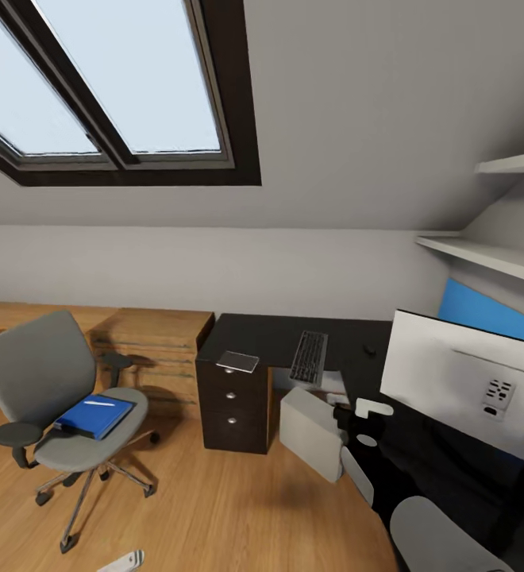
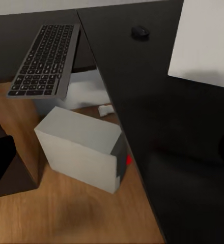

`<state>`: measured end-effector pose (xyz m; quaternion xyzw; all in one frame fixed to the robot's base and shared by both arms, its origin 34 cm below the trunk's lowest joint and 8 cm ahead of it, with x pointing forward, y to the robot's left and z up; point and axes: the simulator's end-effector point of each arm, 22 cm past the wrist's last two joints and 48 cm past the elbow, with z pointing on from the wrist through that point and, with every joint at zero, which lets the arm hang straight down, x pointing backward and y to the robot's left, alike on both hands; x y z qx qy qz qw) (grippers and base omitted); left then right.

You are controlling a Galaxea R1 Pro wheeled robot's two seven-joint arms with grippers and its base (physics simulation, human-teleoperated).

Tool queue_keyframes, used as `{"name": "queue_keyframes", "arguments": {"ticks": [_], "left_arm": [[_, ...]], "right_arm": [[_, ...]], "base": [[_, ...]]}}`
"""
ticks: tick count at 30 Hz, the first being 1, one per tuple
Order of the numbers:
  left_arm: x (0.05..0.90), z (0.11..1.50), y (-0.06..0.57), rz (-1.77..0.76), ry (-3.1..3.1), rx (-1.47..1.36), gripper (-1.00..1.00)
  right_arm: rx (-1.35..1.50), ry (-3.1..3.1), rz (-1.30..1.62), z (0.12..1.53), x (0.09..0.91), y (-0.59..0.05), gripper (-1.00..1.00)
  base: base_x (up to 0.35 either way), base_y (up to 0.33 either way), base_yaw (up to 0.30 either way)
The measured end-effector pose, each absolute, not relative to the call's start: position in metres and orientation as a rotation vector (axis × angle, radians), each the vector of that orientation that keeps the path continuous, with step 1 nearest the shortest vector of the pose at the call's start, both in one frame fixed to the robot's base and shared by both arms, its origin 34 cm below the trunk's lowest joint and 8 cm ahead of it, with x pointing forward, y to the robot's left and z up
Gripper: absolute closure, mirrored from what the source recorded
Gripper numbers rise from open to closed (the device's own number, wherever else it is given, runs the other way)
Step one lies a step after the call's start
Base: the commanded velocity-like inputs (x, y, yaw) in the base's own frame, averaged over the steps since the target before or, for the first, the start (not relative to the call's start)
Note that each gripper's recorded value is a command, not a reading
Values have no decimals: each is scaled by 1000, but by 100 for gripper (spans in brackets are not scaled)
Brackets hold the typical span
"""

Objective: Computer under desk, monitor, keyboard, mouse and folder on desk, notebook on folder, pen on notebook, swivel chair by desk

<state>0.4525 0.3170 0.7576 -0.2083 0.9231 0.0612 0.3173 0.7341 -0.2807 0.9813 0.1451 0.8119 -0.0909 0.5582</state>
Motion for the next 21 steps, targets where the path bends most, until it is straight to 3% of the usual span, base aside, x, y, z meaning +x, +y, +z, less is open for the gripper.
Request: {"name": "queue_keyframes", "arguments": {"ticks": [9, 21], "left_arm": [[455, 760, 321, 168, 2408, -577, -100], [461, 766, 323, 170, 2359, -587, -100]], "right_arm": [[280, 1928, -151, 1005, 745, -234, -100], [311, 1811, -199, 1269, 817, -225, -100]], "base": [[10, 1, 0], [0, 0, 0]]}}
